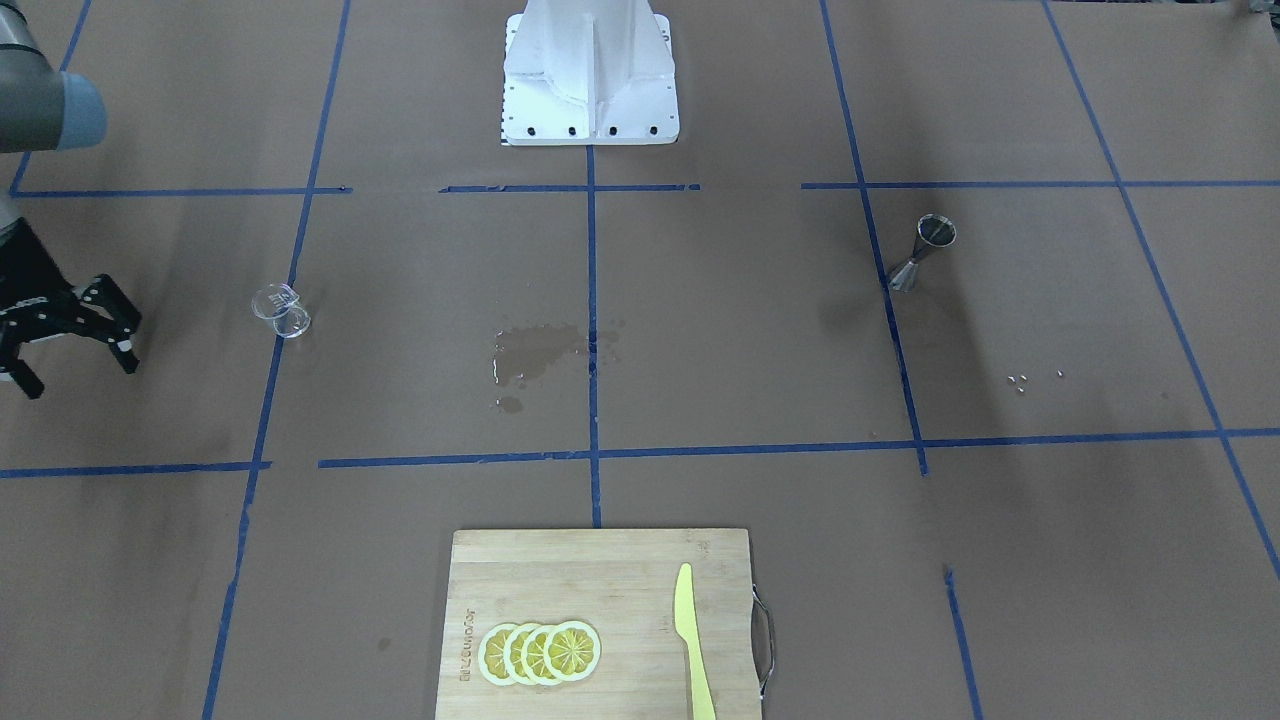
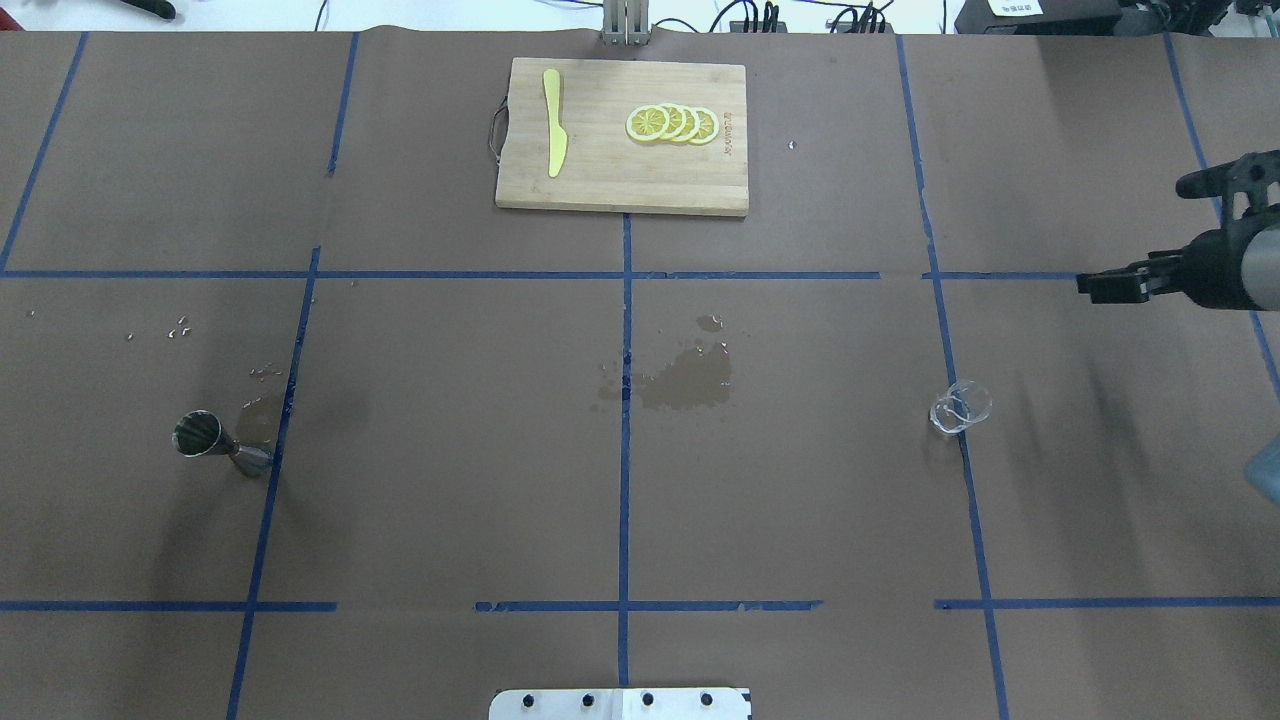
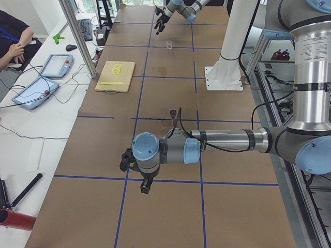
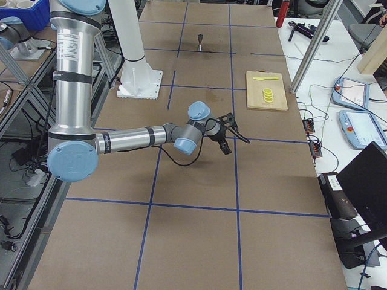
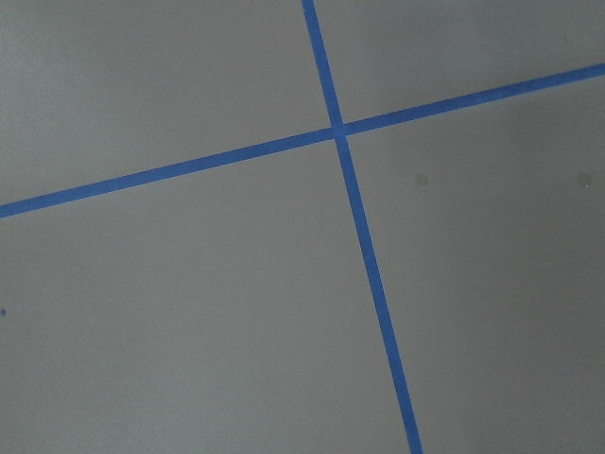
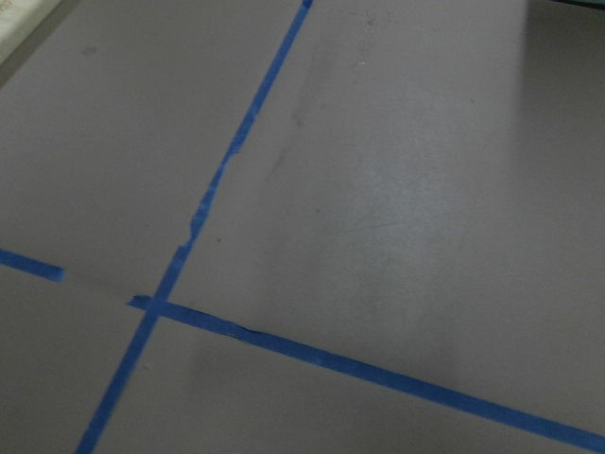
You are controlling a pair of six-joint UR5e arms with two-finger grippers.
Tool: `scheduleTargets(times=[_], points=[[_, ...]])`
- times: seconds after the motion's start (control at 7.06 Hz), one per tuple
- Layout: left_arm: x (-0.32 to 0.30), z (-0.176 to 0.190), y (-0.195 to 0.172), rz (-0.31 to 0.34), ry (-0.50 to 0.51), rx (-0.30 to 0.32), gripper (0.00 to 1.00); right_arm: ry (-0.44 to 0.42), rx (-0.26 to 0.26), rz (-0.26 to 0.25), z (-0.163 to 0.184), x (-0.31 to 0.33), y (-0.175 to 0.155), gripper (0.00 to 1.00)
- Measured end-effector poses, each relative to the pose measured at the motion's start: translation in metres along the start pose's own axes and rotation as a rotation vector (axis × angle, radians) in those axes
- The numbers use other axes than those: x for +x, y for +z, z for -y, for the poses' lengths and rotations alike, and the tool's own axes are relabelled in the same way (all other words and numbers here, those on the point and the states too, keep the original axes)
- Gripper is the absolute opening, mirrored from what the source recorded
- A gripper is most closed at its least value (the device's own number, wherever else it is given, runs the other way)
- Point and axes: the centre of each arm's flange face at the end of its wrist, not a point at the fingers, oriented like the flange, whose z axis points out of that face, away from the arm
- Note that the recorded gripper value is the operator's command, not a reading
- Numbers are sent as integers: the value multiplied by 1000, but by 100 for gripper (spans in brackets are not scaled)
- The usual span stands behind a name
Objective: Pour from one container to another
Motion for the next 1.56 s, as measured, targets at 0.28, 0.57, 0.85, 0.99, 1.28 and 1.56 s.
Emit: scheduleTargets(times=[0.28,0.57,0.85,0.99,1.28,1.56], points=[[0,0,0,0,0,-1,100,-20,-147,31,10,81,-49,100],[0,0,0,0,-2,-3,100,31,-276,36,0,139,-78,100],[0,-1,1,1,-4,-4,100,145,-382,16,-14,175,-97,100],[-1,-1,1,1,-5,-5,100,195,-413,5,-18,183,-109,100],[-1,-2,1,0,-3,-4,100,235,-433,-23,-25,189,-124,100],[6,2,-6,3,16,13,100,240,-442,-51,-29,193,-127,100]])
